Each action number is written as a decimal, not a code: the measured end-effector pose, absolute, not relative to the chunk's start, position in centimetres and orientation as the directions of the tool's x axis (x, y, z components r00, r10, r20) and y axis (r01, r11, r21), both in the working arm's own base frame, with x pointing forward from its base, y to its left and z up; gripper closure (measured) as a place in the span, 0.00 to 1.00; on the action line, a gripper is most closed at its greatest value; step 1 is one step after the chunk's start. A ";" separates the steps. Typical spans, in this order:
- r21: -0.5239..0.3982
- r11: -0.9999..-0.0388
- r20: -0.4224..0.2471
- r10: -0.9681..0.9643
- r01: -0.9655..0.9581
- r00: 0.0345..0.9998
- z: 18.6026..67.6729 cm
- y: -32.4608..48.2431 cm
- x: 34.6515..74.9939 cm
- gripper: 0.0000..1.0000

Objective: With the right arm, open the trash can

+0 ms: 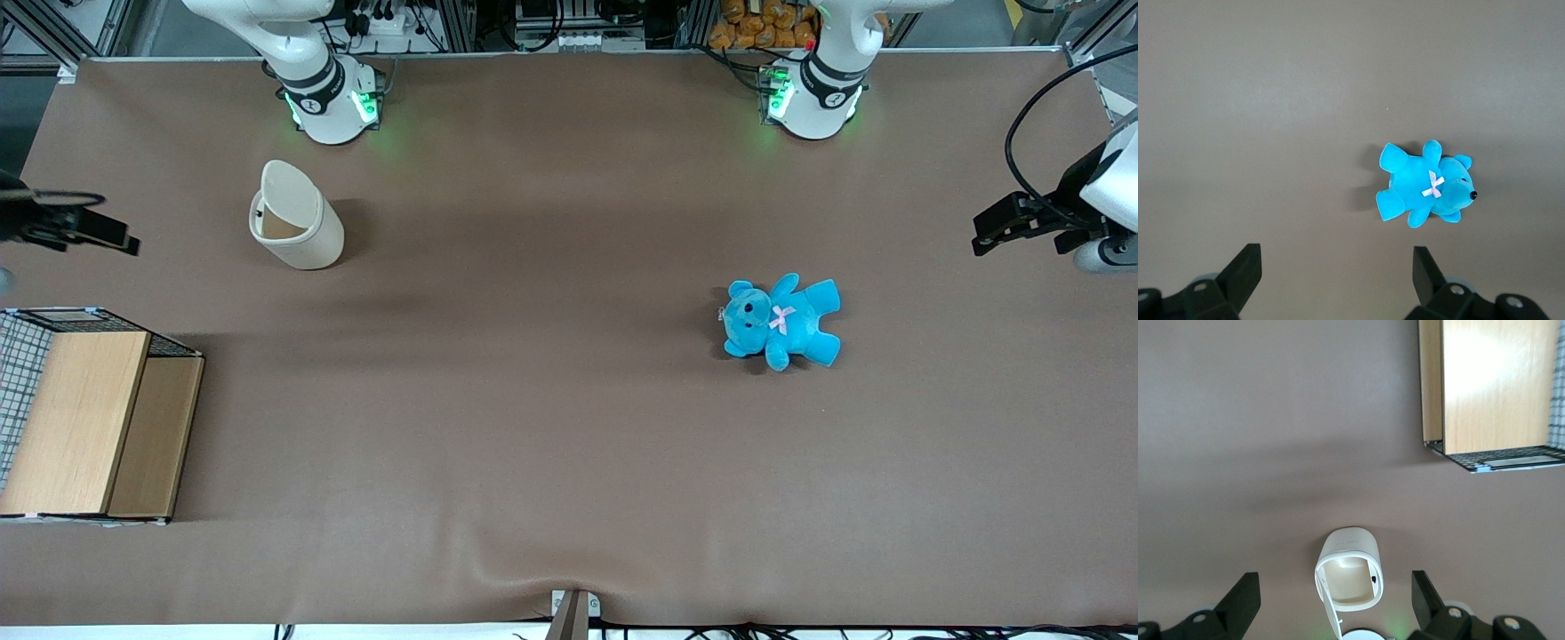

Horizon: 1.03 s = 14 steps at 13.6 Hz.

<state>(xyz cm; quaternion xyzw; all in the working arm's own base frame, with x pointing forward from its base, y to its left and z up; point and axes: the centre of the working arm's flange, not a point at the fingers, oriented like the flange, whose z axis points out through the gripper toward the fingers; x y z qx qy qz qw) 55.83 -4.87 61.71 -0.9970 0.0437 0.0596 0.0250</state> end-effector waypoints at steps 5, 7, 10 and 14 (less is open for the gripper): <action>-0.032 -0.995 -0.052 -0.089 -0.091 0.995 67.1 -5.1 52.3 0.00; -0.025 -0.994 -0.033 -0.103 -0.104 0.994 68.3 -5.2 51.4 0.00; -0.022 -0.992 -0.033 -0.124 -0.125 0.992 68.3 -5.2 51.3 0.00; -0.022 -0.992 -0.034 -0.126 -0.127 0.991 68.2 -5.2 51.4 0.00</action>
